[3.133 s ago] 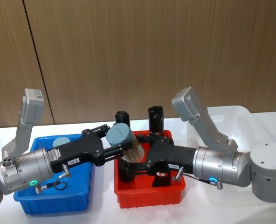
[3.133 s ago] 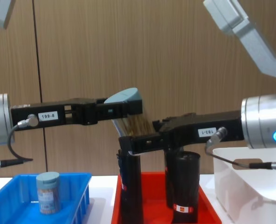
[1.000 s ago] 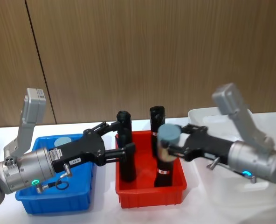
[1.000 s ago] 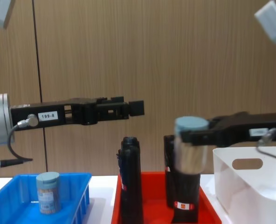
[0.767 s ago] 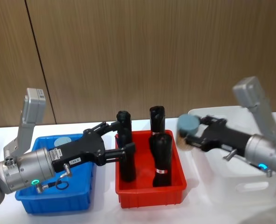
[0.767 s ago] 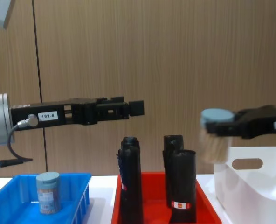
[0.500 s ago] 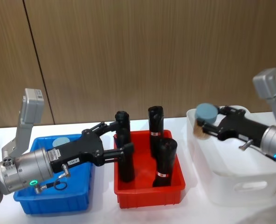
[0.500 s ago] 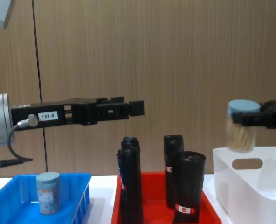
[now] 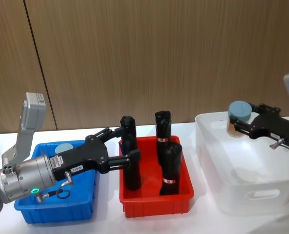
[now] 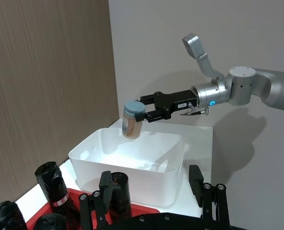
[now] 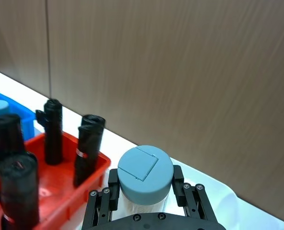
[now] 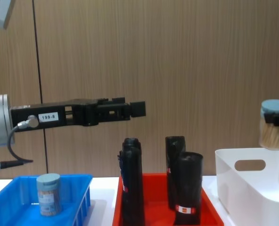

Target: Pick the cotton swabs from the blue box and place them into the white box.

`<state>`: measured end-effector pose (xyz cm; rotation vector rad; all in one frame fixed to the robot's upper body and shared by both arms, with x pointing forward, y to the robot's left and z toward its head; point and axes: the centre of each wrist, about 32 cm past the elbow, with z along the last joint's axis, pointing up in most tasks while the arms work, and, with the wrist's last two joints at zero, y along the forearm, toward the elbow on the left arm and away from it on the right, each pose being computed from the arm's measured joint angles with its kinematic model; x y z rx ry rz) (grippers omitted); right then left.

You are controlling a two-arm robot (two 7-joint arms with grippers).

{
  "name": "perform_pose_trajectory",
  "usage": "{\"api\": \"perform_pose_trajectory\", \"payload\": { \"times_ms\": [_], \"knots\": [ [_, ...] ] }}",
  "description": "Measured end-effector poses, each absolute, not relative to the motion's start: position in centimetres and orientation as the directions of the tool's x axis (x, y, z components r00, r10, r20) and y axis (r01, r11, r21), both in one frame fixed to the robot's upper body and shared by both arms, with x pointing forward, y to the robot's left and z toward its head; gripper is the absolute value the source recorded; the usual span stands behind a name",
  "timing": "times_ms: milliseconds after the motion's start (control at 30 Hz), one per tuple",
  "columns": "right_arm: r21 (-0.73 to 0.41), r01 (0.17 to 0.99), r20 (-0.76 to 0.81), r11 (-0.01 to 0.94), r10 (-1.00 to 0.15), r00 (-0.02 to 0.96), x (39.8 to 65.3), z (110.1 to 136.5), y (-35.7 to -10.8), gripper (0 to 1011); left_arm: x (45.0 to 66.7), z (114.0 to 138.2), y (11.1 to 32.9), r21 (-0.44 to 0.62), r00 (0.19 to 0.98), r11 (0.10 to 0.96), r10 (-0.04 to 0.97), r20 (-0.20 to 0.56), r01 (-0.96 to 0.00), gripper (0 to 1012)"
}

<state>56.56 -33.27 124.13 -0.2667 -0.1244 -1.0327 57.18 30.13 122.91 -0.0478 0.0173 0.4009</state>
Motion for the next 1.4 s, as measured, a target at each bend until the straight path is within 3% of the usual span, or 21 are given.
{"api": "perform_pose_trajectory", "payload": {
  "times_ms": [200, 400, 567, 1100, 1400],
  "knots": [
    [-0.184, 0.872, 0.231, 0.453, -0.843, 0.486, 57.2, 123.4, -34.1, 694, 57.2, 122.9, 30.1, -0.043, 0.921, 0.920, 0.390, -0.026, -0.391, 1004],
    [-0.205, 0.876, 0.227, 0.436, -0.850, 0.476, 57.6, 122.7, -34.4, 909, 57.2, 122.9, 30.1, -0.043, 0.921, 0.920, 0.390, -0.026, -0.391, 1004],
    [-0.214, 0.877, 0.222, 0.431, -0.852, 0.473, 57.9, 122.3, -34.5, 1002, 57.2, 122.9, 30.1, -0.043, 0.921, 0.920, 0.390, -0.026, -0.391, 1004],
    [-0.215, 0.878, 0.219, 0.428, -0.855, 0.471, 57.9, 121.8, -34.3, 1002, 57.1, 122.8, 30.0, -0.039, 0.918, 0.917, 0.396, -0.025, -0.397, 1004],
    [-0.176, 0.887, 0.213, 0.427, -0.863, 0.458, 56.3, 121.0, -32.6, 1002, 56.5, 122.5, 29.0, -0.015, 0.887, 0.887, 0.461, -0.003, -0.461, 1004]
  ]
}}
